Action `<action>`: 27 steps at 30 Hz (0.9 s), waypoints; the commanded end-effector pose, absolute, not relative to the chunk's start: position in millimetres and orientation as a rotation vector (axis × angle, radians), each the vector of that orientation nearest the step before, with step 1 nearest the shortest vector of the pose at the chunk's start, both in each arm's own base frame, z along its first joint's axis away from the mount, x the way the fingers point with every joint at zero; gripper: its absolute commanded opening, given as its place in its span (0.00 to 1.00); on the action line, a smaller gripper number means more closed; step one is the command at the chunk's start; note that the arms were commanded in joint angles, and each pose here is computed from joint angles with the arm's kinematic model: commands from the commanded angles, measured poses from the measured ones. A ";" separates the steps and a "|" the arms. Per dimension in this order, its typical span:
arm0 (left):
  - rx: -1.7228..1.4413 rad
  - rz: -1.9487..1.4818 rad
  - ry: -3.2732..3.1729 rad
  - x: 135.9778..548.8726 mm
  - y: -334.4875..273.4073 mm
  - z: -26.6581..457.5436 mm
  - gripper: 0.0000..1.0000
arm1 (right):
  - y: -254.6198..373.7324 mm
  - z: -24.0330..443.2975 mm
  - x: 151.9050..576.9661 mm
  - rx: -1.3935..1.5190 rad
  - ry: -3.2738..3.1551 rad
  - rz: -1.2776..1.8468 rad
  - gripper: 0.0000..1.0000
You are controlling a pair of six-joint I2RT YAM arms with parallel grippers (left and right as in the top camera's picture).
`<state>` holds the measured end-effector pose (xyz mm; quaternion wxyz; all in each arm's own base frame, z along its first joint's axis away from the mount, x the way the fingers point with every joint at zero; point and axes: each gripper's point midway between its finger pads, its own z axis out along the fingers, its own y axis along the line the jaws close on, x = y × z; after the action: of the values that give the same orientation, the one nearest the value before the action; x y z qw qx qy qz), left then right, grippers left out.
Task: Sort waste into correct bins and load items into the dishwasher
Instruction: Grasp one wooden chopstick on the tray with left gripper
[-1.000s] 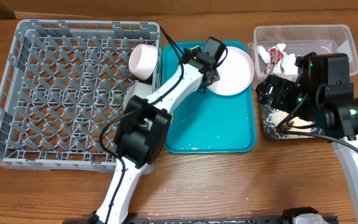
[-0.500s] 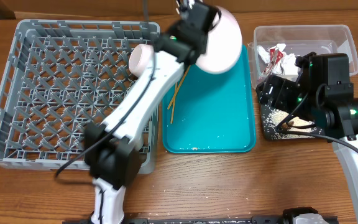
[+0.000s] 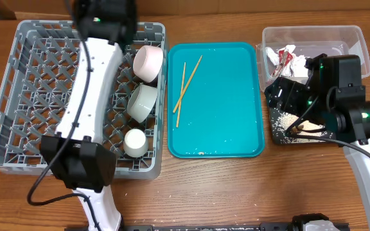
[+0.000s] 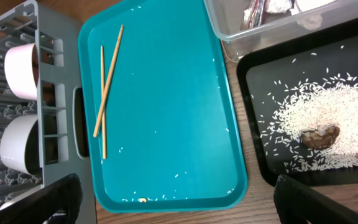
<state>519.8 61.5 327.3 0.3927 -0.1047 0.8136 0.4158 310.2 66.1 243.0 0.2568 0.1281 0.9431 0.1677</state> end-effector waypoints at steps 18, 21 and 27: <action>0.006 0.827 2.400 559.2 18.1 184.2 0.47 | 63.3 247.6 312.5 0.344 2.540 0.441 1.00; -0.050 0.739 2.412 556.9 11.1 183.9 0.49 | 63.3 247.6 312.5 0.344 2.540 0.441 1.00; -0.025 0.441 2.372 540.6 -18.6 255.4 0.79 | 63.2 247.6 312.6 0.344 2.540 0.441 1.00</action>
<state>545.4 13.7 178.8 0.2752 -0.0066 0.9224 0.2709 310.3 66.0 243.1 0.2570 0.1285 0.9430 0.1676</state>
